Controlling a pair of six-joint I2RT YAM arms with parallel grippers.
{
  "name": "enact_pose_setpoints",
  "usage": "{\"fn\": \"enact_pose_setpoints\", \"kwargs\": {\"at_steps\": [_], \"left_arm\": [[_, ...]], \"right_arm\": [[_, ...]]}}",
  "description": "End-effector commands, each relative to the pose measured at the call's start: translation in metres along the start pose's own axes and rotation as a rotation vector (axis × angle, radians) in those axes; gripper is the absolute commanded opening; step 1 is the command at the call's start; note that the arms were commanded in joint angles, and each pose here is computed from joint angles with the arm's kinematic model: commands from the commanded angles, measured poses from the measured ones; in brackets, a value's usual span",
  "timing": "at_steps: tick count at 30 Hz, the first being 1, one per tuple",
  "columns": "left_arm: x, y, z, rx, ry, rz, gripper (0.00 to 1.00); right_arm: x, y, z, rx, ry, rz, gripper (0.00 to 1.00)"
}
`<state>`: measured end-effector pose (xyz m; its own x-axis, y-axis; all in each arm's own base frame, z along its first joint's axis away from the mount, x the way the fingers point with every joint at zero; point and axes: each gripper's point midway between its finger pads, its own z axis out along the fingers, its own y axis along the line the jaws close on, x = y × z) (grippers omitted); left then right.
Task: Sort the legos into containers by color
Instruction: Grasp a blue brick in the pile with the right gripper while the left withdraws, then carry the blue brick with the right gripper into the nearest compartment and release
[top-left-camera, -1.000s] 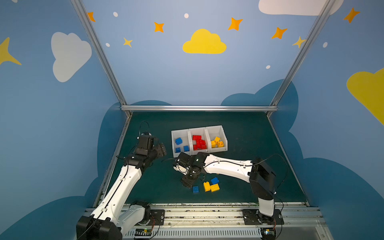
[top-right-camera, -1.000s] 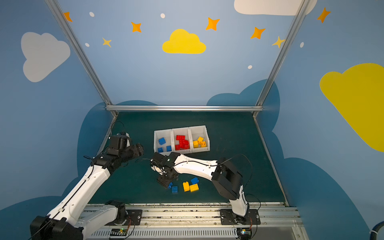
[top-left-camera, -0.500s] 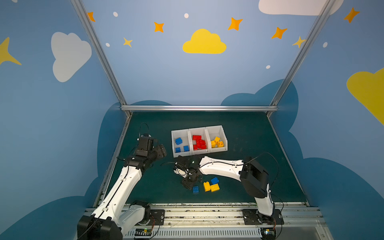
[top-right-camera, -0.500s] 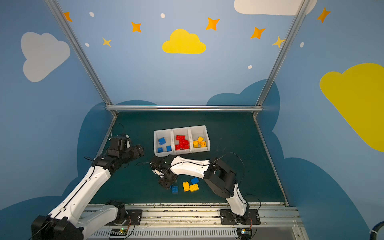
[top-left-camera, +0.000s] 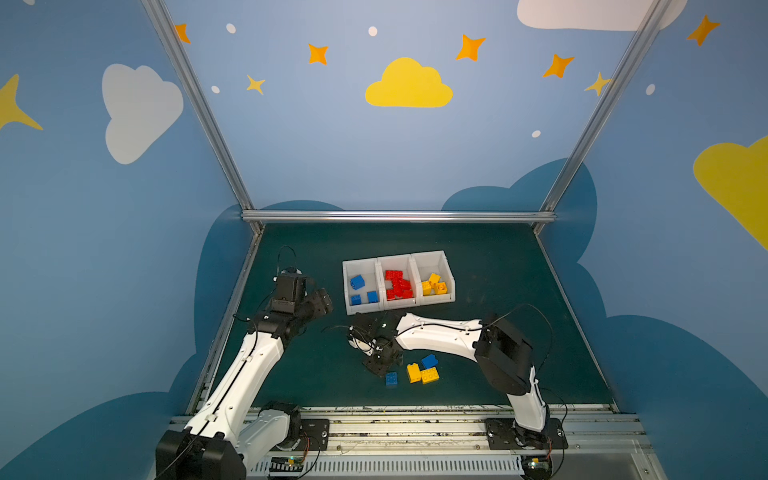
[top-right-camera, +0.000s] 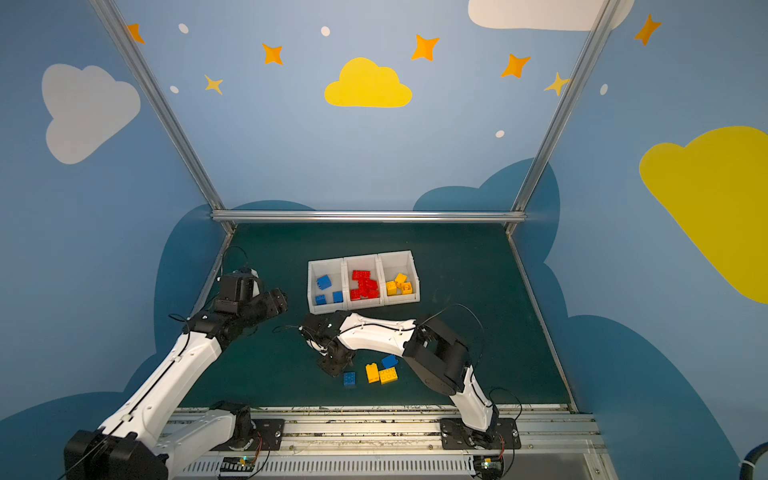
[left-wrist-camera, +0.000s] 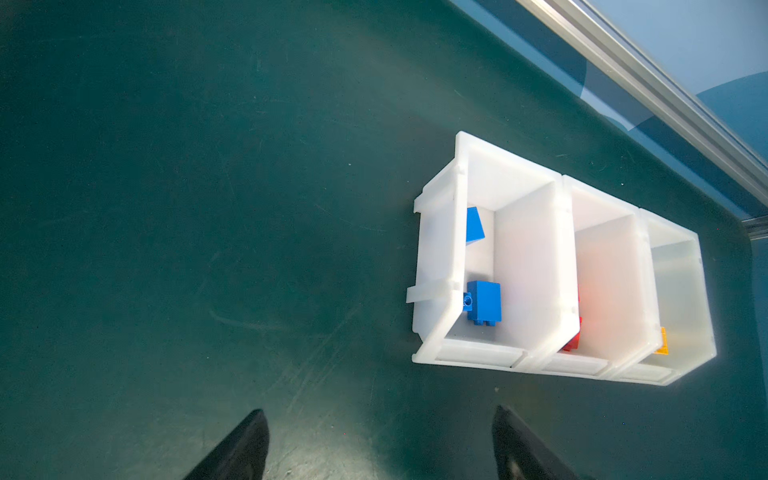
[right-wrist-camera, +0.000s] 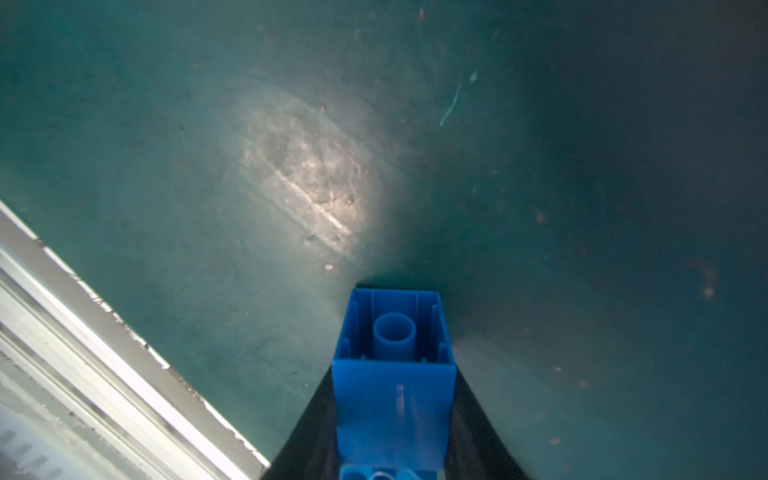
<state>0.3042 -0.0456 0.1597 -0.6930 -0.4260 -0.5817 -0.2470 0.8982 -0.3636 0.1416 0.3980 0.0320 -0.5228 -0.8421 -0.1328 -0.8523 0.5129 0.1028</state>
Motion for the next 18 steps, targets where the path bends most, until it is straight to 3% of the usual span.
{"fn": "enact_pose_setpoints", "kwargs": {"at_steps": [1, 8, 18], "left_arm": [[0.001, 0.001, 0.002, 0.003, 0.004, -0.008, 0.84], [0.002, 0.001, 0.001, 0.010, 0.006, -0.017, 0.84], [0.015, -0.001, -0.001, 0.048, 0.032, -0.060, 0.84]], "right_arm": [[-0.001, -0.009, -0.001, 0.016, 0.007, 0.034, 0.31], [-0.024, -0.031, -0.045, 0.012, -0.098, 0.038, 0.28], [-0.087, -0.099, -0.114, 0.097, -0.286, 0.026, 0.28]]}}
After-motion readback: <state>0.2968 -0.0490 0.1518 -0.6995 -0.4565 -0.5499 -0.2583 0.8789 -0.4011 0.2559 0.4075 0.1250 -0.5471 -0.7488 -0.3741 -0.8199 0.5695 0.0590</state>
